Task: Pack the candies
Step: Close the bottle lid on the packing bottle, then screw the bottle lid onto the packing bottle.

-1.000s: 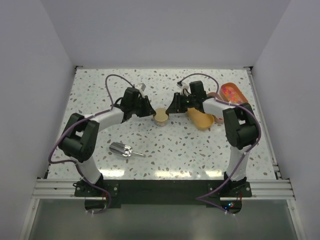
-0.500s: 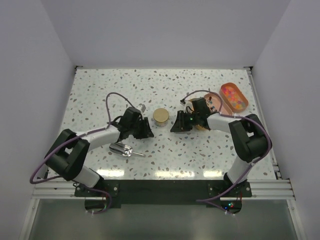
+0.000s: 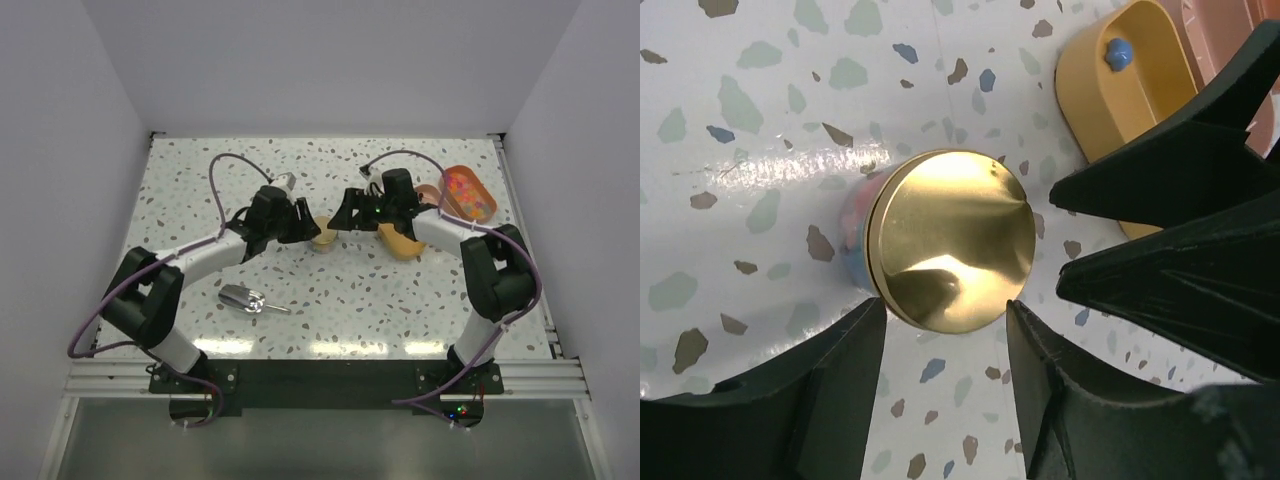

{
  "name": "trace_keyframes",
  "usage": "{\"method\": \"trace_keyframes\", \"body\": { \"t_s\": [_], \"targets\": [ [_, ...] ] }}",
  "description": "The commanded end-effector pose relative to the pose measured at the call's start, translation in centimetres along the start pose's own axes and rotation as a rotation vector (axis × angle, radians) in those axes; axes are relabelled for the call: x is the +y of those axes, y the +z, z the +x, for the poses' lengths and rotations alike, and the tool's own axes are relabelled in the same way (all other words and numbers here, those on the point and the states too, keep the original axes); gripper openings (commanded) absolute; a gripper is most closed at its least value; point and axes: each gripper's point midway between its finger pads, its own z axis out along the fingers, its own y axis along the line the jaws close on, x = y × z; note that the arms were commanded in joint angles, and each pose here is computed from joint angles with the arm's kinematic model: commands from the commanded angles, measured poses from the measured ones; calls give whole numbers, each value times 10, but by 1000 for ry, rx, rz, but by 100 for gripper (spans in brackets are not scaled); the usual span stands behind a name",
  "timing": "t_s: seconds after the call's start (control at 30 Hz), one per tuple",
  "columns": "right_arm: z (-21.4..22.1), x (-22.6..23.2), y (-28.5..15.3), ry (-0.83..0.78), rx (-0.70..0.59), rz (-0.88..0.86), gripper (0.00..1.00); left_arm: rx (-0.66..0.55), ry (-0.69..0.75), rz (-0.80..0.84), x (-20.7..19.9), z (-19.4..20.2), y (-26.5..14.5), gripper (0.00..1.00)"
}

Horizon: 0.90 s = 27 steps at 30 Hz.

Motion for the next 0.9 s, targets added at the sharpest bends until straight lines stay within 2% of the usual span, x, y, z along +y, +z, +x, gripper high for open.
{"method": "trace_keyframes", "body": {
  "t_s": [0.0, 0.03, 0.13, 0.33, 0.43, 0.53, 0.63, 0.67, 0.7, 0.77, 0.8, 0.83, 0.87],
  "targets": [
    [-12, -1, 10, -9, -27, 3, 74, -42, 41, 13, -6, -21, 14, 55],
    [-6, -5, 14, -2, -9, 7, 73, -37, 40, 9, -5, -20, 16, 50],
    [9, -16, 19, 21, 18, 16, 70, 0, 24, -18, 7, -5, 23, 44],
    [38, -42, 24, 43, 66, 80, 59, 71, -13, -93, 34, 29, 30, 38],
    [38, -39, 21, 36, 67, 71, 57, 92, -17, -112, 39, 35, 30, 37],
    [29, -30, 12, 12, 51, 73, 57, 59, -4, -119, 37, 24, 23, 40],
    [14, -15, -5, -31, 19, 71, 59, 27, 30, -142, 33, 9, 12, 50],
    [9, -14, -9, -50, 2, 89, 62, 13, 53, -134, 29, 2, 7, 54],
    [6, -7, -20, -62, -7, 99, 64, -17, 70, -158, 28, -9, 4, 64],
    [0, -11, -32, -92, -30, 160, 67, -37, 119, -152, 20, -25, -3, 71],
    [-2, -7, -43, -102, -39, 179, 68, -36, 136, -160, 18, -29, -5, 79],
    [0, -11, -48, -107, -40, 207, 72, -10, 175, -174, 18, -26, -5, 83],
    [2, -12, -54, -110, -43, 225, 74, -30, 196, -169, 10, -39, -7, 90]
  ]
}}
